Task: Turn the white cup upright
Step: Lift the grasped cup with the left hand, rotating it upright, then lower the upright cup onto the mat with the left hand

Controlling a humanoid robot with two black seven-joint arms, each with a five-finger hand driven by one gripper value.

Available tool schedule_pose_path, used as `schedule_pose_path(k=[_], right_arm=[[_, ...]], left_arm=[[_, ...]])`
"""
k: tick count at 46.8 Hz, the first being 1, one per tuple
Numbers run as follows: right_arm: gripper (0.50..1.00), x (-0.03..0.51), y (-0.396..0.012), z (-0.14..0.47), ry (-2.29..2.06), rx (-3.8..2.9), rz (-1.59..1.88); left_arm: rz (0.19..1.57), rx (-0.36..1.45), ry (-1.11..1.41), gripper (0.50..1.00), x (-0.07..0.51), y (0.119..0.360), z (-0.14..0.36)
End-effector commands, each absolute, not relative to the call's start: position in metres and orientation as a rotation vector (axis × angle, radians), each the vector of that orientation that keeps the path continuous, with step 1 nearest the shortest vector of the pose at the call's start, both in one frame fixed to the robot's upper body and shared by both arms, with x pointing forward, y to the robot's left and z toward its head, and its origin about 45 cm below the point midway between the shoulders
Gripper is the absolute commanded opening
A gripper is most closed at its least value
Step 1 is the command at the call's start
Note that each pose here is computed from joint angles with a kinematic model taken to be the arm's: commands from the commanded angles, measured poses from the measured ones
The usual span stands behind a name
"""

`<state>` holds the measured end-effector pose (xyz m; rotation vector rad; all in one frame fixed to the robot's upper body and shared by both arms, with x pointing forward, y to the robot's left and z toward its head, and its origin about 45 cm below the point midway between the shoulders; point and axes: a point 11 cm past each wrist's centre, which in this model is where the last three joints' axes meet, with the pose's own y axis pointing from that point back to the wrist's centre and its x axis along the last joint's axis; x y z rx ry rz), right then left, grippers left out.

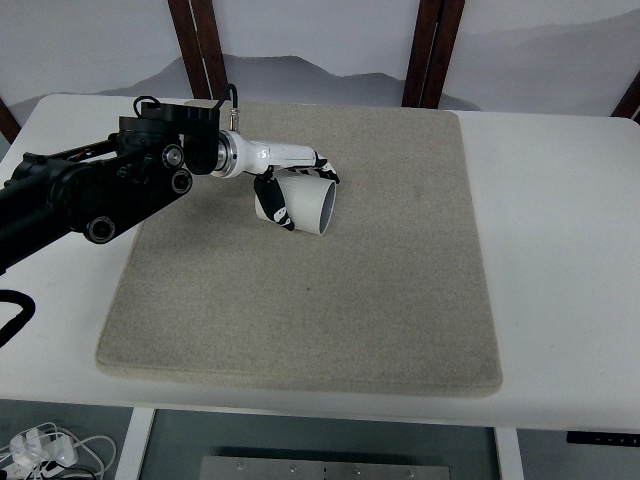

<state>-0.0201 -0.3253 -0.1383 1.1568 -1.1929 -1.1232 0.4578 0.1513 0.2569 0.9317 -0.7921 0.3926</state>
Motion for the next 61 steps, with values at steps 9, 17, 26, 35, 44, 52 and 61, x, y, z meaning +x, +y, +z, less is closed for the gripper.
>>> schedule_pose_path(k=[9,17,26,35,44,52,61], right_arm=[[0.952,-0.02,-0.325,-0.138,-1.193,1.157,-1.123],[0.952,-0.02,-0.325,-0.138,-1.193,1.157,-1.123],[0.952,-0.02,-0.325,-0.138,-1.193,1.157,-1.123],[0.952,-0.02,-0.325,-0.138,-1.193,1.157,-1.123],[0.952,-0.02,-0.325,-0.138,-1.193,1.157,-1.123],[0.952,-0.02,-0.325,-0.138,-1.193,1.157,-1.123],[0.952,-0.02,-0.325,-0.138,-1.193,1.157,-1.123]], left_arm=[[0.447,0.865,-0.769,0.57,0.464,0.15,0.274],[0.532,0.757,-0.658,0.568,0.472,0.157,0.288],[0.635,0.544,-0.404,0.57,0.479,0.167,0.301],[0.69,0.332,-0.233,0.581,0.484,0.184,0.309],[0.768,0.154,-0.12,0.578,0.491,0.208,0.308],[0.805,-0.023,-0.04,0.572,0.489,0.225,0.3],[0.873,-0.178,0.032,0.57,0.488,0.242,0.282]])
